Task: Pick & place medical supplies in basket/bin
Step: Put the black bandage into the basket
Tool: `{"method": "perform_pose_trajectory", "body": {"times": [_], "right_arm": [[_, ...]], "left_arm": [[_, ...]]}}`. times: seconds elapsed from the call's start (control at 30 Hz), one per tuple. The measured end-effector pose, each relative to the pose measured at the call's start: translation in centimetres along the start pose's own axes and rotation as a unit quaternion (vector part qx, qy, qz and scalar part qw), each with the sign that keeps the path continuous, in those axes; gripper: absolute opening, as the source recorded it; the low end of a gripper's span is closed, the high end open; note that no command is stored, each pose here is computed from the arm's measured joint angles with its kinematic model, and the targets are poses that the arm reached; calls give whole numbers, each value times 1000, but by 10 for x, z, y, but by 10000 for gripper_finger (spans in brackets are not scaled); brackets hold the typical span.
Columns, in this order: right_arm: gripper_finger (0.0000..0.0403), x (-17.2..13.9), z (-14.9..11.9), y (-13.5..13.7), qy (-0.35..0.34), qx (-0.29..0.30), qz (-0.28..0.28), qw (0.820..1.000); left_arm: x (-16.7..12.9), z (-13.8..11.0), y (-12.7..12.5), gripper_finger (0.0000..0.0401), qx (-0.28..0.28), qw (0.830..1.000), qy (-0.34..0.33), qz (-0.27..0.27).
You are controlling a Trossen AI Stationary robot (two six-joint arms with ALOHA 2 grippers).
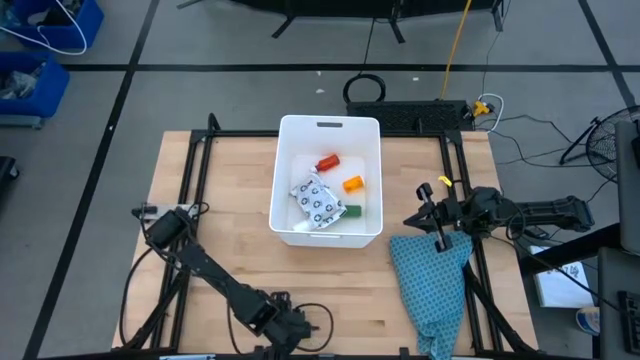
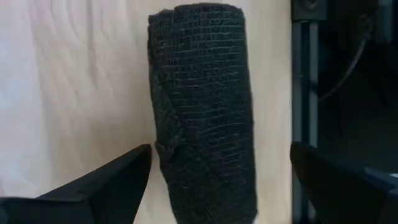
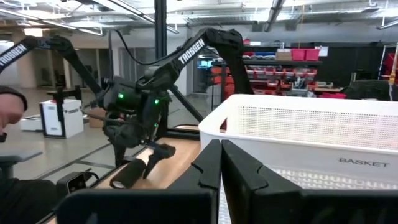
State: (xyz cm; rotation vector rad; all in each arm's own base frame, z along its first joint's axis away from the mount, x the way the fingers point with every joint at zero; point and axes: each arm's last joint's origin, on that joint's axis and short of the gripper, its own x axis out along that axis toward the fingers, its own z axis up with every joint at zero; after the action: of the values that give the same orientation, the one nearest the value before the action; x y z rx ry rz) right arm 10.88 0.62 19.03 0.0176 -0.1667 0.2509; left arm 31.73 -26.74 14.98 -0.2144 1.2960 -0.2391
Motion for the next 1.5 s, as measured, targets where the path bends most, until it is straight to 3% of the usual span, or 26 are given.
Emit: {"method": "perform_pose_trajectory", "body": {"times": [0.1,0.23,0.4,0.53,0.77,0.87,1.03,1.2,1.37,1.5], "right_arm": [[4,0,0,0,0,0,0,1000],[4,0,0,0,0,0,0,1000],[4,0,0,0,-2,-1,0,1000],[4,0,0,0,-2,-1,0,1000],[4,0,0,0,-2,-2,0,1000],[4,0,0,0,-2,-2,0,1000],[4,0,0,0,0,-1,1,1000],[4,0,0,0,-1,-1,1,1000],[4,0,0,0,-2,-4,2,1000],[4,0,0,0,-2,-9,2,1000]], "left_arm": [[3,5,-1,385,5,999,-5,-31],[5,7,3,382,13,999,-11,-35],[6,6,8,340,19,999,-2,-29],[7,9,13,261,15,999,8,-46],[-2,11,17,66,62,995,22,-68],[-20,8,18,65,96,994,19,-40],[-80,-2,21,65,110,989,-36,88],[-161,-23,11,65,153,961,-168,158],[-219,-63,25,65,175,898,-314,252],[-230,-95,59,65,175,853,-405,277]]}}
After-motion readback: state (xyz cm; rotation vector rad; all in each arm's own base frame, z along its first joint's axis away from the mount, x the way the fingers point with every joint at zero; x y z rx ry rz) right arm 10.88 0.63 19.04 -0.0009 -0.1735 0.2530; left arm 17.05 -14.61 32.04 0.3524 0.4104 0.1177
